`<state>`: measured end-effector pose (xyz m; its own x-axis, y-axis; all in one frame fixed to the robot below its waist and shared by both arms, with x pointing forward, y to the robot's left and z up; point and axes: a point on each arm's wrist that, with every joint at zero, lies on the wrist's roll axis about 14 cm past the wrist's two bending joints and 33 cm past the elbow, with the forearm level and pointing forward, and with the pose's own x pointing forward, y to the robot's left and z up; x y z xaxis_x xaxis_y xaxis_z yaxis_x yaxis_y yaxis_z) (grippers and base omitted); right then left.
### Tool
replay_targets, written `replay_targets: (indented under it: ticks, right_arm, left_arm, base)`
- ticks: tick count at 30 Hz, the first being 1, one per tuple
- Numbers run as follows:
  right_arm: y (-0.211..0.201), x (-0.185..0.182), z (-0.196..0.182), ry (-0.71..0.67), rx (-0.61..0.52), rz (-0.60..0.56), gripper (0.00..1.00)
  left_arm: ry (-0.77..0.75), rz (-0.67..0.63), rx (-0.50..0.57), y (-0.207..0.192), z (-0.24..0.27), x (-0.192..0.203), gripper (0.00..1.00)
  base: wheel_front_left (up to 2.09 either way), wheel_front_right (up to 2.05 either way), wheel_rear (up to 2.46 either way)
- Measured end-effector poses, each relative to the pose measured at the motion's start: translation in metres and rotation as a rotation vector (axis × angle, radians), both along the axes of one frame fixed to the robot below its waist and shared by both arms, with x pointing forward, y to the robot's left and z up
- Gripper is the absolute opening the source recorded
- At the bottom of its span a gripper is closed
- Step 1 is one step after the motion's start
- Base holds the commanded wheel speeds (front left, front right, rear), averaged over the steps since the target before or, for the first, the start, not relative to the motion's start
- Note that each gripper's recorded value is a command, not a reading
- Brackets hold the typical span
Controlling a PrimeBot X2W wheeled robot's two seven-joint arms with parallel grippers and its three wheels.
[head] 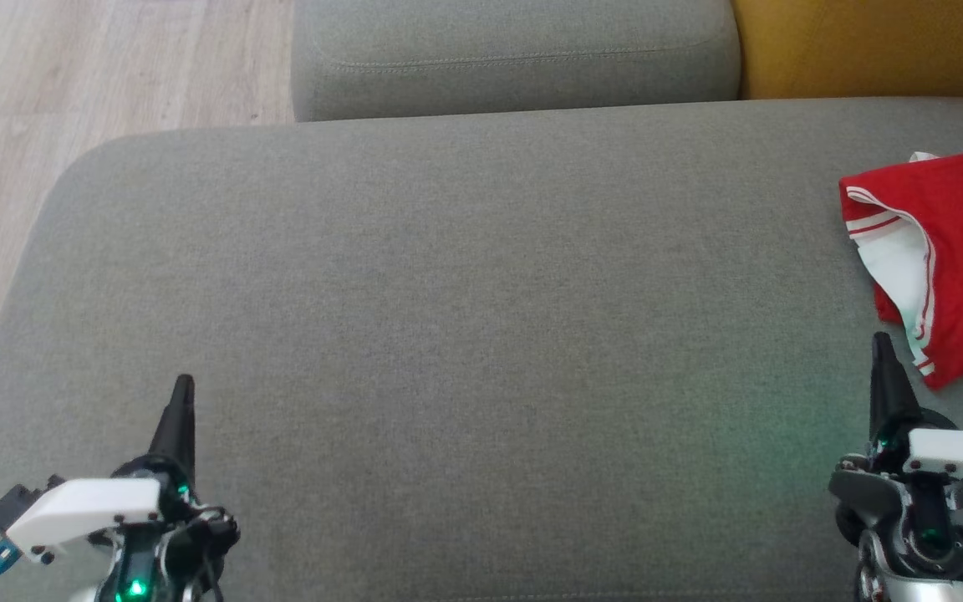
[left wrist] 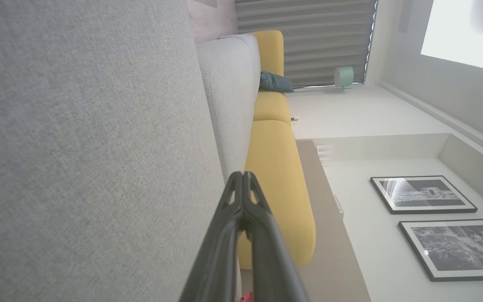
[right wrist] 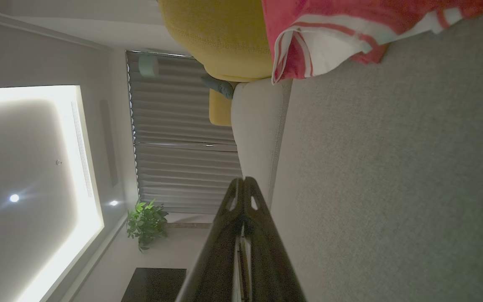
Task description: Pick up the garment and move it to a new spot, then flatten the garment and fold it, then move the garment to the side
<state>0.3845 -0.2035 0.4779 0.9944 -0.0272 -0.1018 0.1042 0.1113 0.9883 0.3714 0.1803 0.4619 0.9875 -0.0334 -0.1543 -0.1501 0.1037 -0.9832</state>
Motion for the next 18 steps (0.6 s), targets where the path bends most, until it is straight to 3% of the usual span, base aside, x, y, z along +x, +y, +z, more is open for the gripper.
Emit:
replay_targets:
  ticks: [10,18]
  right_arm:
    - [-0.0029,-0.0040,0.0061,-0.030,0.112,-0.009,0.00]
    - [-0.0036,-0.0048,0.0054,-0.028,0.117,-0.012,0.00]
  left_arm:
    - [-0.042,0.023,-0.108,0.0058,0.0099,0.0008,0.00]
    - [-0.044,0.024,-0.114,0.0060,0.0105,0.0011,0.00]
  base:
    - [0.00,0.00,0.00]
    - [0.00,0.00,0.00]
